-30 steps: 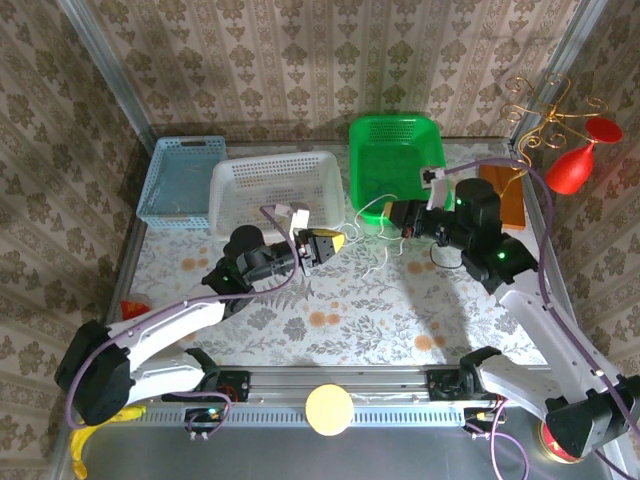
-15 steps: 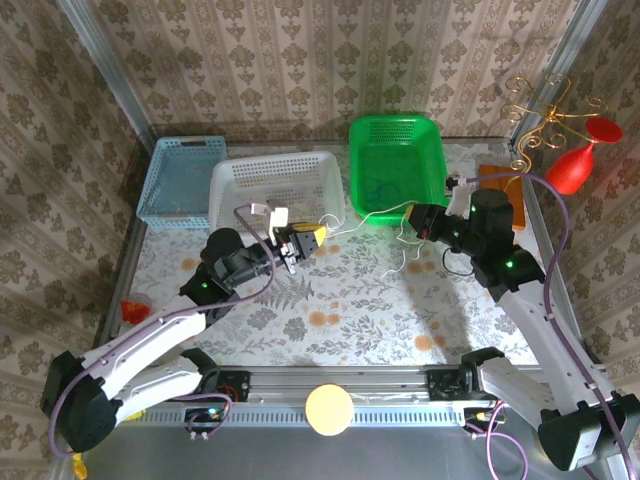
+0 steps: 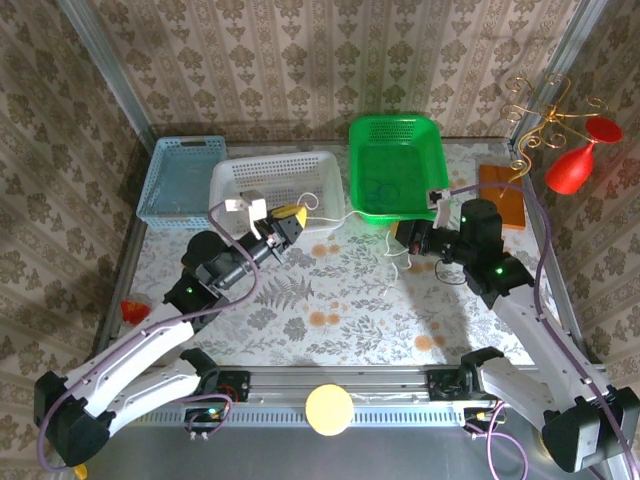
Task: Untangle the cables
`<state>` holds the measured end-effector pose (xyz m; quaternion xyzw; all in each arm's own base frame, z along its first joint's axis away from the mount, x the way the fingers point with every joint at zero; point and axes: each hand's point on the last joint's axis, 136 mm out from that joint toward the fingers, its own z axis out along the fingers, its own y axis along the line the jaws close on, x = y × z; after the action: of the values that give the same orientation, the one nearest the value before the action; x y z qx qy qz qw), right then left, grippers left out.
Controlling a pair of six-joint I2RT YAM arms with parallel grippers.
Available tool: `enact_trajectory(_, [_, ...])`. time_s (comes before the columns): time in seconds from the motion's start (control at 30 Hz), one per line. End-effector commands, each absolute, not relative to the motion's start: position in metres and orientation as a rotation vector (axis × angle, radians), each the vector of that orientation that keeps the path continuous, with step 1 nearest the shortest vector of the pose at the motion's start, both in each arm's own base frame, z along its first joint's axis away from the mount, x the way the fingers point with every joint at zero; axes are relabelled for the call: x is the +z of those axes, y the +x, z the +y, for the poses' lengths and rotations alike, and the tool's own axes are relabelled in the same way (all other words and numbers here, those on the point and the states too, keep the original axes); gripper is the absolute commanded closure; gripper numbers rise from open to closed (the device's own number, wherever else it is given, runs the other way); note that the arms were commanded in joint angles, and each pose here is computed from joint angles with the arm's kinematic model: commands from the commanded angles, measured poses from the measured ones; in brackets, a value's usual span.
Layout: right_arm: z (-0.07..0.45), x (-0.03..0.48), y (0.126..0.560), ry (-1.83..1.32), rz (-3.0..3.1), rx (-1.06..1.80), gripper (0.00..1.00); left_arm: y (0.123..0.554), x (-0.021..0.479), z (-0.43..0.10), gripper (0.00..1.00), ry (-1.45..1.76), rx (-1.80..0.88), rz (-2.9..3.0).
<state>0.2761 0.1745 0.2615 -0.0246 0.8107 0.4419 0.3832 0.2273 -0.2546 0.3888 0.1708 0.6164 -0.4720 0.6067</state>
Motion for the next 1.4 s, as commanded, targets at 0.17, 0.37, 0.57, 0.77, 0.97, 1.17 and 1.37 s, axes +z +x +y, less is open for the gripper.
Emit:
enact_trajectory(0.17, [0.196, 0.255, 0.265, -0.114, 2.054, 1.21, 0.87, 0.249, 0.458, -0.254, 1.0, 0.451, -0.971, 1.332])
enact_trajectory(0.37, [0.195, 0.259, 0.26, -0.128, 2.066, 1.179, 0.42, 0.275, 0.491, -0.239, 1.0, 0.471, -0.825, 1.322])
enact_trajectory(0.57, [0.189, 0.264, 0.259, -0.119, 2.07, 1.139, 0.34, 0.311, 0.529, -0.192, 1.0, 0.409, -0.636, 1.294])
enact_trajectory(0.77, [0.189, 0.264, 0.261, -0.116, 2.084, 1.126, 0.32, 0.354, 0.562, -0.122, 1.0, 0.269, -0.417, 1.269])
enact_trajectory(0.97, [0.188, 0.262, 0.263, -0.122, 2.111, 1.107, 0.32, 0.39, 0.585, -0.059, 1.0, 0.141, -0.273, 1.225])
enact_trajectory(1.17, [0.187, 0.255, 0.266, -0.108, 2.139, 1.098, 0.32, 0.427, 0.59, -0.01, 1.0, 0.064, -0.188, 1.221])
enact_trajectory(1.37, [0.184, 0.248, 0.271, -0.091, 2.166, 1.087, 0.31, 0.468, 0.558, 0.037, 1.0, 0.008, -0.101, 1.288])
